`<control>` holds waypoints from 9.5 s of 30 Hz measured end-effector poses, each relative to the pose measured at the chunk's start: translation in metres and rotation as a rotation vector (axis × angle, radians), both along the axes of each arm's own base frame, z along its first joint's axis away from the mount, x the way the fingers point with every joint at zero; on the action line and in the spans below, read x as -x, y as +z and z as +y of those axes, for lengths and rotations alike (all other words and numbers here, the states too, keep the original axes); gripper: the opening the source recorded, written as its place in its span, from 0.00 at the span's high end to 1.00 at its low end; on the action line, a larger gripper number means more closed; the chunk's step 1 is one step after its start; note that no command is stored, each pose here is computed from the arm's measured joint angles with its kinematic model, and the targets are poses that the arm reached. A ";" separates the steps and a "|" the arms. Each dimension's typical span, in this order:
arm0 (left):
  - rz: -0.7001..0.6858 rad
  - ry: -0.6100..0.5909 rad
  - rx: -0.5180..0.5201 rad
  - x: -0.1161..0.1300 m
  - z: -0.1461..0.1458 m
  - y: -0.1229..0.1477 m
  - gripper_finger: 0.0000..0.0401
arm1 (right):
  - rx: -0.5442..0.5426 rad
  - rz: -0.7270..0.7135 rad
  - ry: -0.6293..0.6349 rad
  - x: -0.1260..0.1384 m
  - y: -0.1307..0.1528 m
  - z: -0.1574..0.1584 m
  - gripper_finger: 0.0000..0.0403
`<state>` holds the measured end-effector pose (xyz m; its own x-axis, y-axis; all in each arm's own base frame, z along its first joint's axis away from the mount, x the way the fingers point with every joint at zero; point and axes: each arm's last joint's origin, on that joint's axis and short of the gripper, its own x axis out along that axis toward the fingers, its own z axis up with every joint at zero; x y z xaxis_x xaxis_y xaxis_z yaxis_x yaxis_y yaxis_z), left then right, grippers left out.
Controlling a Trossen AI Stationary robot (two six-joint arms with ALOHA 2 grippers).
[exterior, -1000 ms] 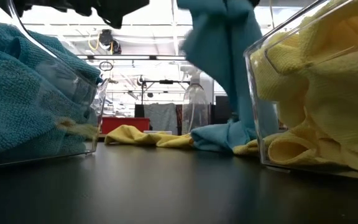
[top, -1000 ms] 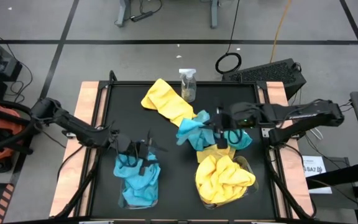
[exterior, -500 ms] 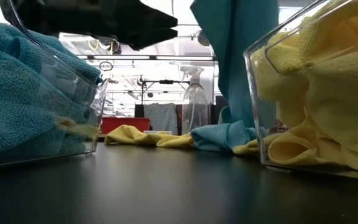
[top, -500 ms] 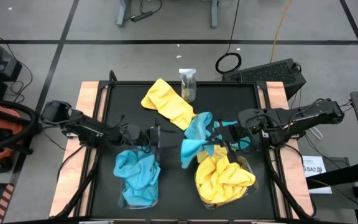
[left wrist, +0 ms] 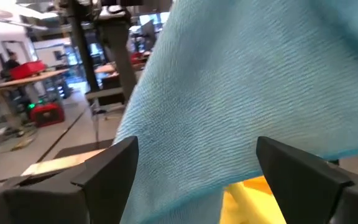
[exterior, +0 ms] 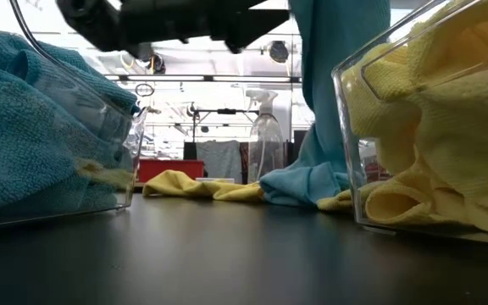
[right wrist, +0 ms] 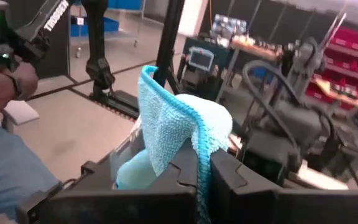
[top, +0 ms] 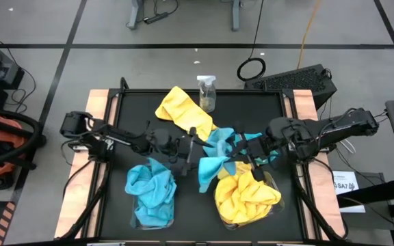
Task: Sort microfiber towel by color & place in baskets
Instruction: Put the blue microfiber towel into the left transparent bin
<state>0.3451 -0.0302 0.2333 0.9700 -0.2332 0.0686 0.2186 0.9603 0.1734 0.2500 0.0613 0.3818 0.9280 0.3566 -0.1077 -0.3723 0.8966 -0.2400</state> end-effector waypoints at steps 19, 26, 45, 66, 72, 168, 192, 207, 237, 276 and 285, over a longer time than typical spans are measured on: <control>0.022 -0.294 0.029 -0.085 -0.012 0.005 0.17 | 0.035 -0.021 0.026 -0.007 -0.003 0.002 1.00; 0.009 -0.373 -0.001 -0.090 -0.018 0.005 0.40 | 0.037 -0.012 0.025 -0.007 -0.004 0.002 1.00; 0.124 -0.356 -0.091 -0.081 -0.010 0.011 0.98 | -0.047 0.094 0.007 -0.004 -0.010 0.004 0.82; 0.443 -0.003 -0.334 0.060 -0.019 0.127 0.98 | 0.018 0.369 -0.194 0.008 -0.036 0.015 0.42; 0.448 -0.003 -0.287 0.096 -0.031 0.146 0.98 | 0.004 0.445 -0.242 0.011 -0.042 0.013 0.44; 1.185 -0.110 -0.070 0.116 -0.096 -0.044 0.60 | 0.018 0.577 -0.176 -0.036 -0.092 0.039 0.47; 1.135 -0.064 -0.124 0.119 -0.094 0.073 0.52 | 0.021 0.580 -0.152 -0.033 -0.092 0.047 0.47; 1.087 -0.286 -0.104 0.091 -0.152 0.041 0.52 | 0.028 0.577 -0.149 -0.033 -0.092 0.048 0.47; 1.221 -0.173 -0.086 0.092 -0.144 -0.013 0.52 | 0.024 0.579 -0.119 -0.027 -0.092 0.061 0.47; 0.927 -0.008 -0.307 0.132 -0.096 0.070 0.52 | -0.160 0.916 -0.447 -0.071 -0.182 -0.090 0.47; 0.923 -0.011 -0.320 0.131 -0.095 0.070 0.52 | -0.173 1.026 -0.469 -0.099 -0.227 -0.099 0.47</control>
<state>0.2139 -0.1249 0.3028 0.6084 -0.1175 -0.7849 0.4076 0.8948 0.1820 0.3486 -0.0376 0.1545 0.4760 0.0816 -0.8757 0.0588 0.9905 0.1242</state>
